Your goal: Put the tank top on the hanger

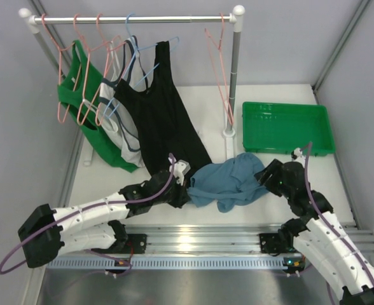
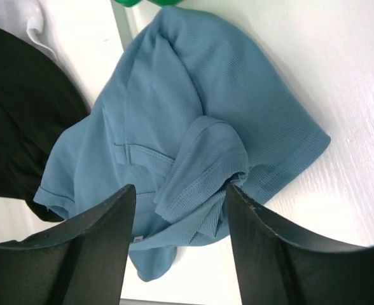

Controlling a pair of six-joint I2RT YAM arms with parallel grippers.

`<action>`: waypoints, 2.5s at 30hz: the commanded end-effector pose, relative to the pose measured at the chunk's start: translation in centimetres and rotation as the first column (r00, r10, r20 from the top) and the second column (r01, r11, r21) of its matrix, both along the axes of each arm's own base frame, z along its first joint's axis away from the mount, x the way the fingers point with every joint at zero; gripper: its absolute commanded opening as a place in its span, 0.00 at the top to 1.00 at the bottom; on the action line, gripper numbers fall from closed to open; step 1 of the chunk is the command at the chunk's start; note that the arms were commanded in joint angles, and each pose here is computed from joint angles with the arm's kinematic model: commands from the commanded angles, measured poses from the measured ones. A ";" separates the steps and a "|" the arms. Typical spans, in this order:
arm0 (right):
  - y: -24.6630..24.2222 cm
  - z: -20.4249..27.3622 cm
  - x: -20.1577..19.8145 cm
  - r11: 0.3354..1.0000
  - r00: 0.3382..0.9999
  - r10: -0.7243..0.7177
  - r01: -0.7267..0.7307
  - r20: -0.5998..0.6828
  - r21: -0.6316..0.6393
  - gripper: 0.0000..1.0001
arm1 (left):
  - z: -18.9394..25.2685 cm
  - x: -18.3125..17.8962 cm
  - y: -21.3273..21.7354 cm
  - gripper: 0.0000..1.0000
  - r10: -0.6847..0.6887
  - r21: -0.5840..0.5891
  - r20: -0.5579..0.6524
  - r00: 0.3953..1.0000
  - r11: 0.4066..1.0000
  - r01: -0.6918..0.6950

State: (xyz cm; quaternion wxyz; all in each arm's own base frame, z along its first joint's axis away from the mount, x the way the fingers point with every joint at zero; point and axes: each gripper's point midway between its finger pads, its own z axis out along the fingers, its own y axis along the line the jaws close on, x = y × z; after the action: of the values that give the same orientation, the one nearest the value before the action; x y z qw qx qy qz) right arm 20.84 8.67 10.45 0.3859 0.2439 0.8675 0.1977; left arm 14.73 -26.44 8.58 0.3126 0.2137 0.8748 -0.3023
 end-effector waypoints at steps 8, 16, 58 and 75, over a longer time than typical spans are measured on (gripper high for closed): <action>-0.3 5.6 1.8 0.997 0.992 0.028 -0.019 0.127 -0.074 0.37 | 0.8 0.5 1.4 0.89 0.096 0.021 -0.009 0.995 0.995 -0.095; 0.4 7.4 2.2 0.986 0.984 0.125 -0.109 0.130 -0.123 0.35 | 5.1 0.5 1.6 0.62 0.097 -0.029 0.033 0.995 0.995 -0.096; -0.6 11.8 1.9 0.959 0.963 0.195 -0.148 0.188 -0.242 0.30 | 41.1 22.5 -8.4 0.31 0.545 -0.324 0.663 0.513 0.827 -0.459; -0.7 11.3 1.2 0.959 0.962 0.203 -0.156 0.186 -0.238 0.30 | 33.9 24.4 -8.6 0.41 0.471 -0.107 0.701 0.536 0.813 -0.573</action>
State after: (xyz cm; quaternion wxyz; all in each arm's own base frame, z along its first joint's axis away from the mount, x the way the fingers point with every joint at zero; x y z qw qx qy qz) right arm 22.32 7.94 20.94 0.4690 0.1067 0.8626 0.1565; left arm 39.01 -35.98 41.82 0.6746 0.0670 0.7334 -0.0505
